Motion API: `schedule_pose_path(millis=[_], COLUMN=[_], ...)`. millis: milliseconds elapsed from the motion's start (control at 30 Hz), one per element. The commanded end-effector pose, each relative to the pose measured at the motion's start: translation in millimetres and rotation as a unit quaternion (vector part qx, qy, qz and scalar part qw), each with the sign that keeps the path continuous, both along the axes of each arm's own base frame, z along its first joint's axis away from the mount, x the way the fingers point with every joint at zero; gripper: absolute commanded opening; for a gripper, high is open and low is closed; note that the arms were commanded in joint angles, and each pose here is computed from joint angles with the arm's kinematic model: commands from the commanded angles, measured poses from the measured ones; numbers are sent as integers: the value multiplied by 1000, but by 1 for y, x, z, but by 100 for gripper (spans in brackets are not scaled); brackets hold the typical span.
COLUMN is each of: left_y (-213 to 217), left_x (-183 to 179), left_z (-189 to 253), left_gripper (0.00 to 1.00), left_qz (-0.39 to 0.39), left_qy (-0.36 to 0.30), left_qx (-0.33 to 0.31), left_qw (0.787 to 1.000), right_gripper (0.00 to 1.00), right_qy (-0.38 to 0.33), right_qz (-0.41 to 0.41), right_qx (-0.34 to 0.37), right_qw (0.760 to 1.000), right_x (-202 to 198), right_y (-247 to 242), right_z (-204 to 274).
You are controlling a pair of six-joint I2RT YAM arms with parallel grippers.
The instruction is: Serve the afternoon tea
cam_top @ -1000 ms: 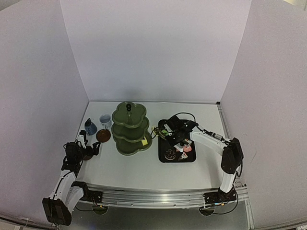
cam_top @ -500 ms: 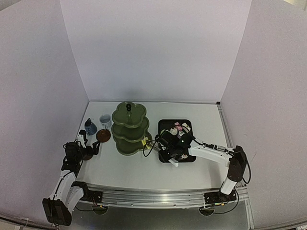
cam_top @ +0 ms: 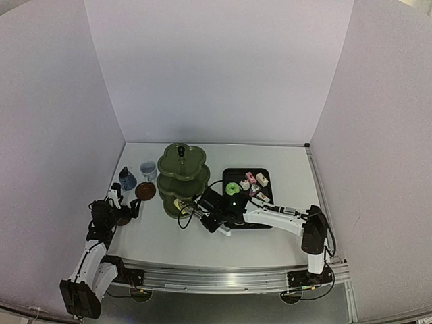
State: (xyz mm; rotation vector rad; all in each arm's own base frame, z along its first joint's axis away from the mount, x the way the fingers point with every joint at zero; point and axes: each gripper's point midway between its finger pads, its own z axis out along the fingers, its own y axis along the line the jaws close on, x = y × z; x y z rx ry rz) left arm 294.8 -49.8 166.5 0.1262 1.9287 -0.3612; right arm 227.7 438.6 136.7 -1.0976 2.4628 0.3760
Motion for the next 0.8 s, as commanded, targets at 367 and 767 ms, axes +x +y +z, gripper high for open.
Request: schedule_pose_path(millis=[367,767], left_y=[1,0], left_x=[2,1], left_z=[11,12], left_gripper=[100,100], left_qz=[-1,-3], left_qy=[-29,-30], left_qx=[6,5], left_qw=[1000,1000], right_gripper=[1,33], right_qy=[-52,-38], right_qz=[-36,-48], right_qx=[-28,-37], right_qw=[998,997], right_x=[41,38], right_y=[24,19], right_z=[-27,-40])
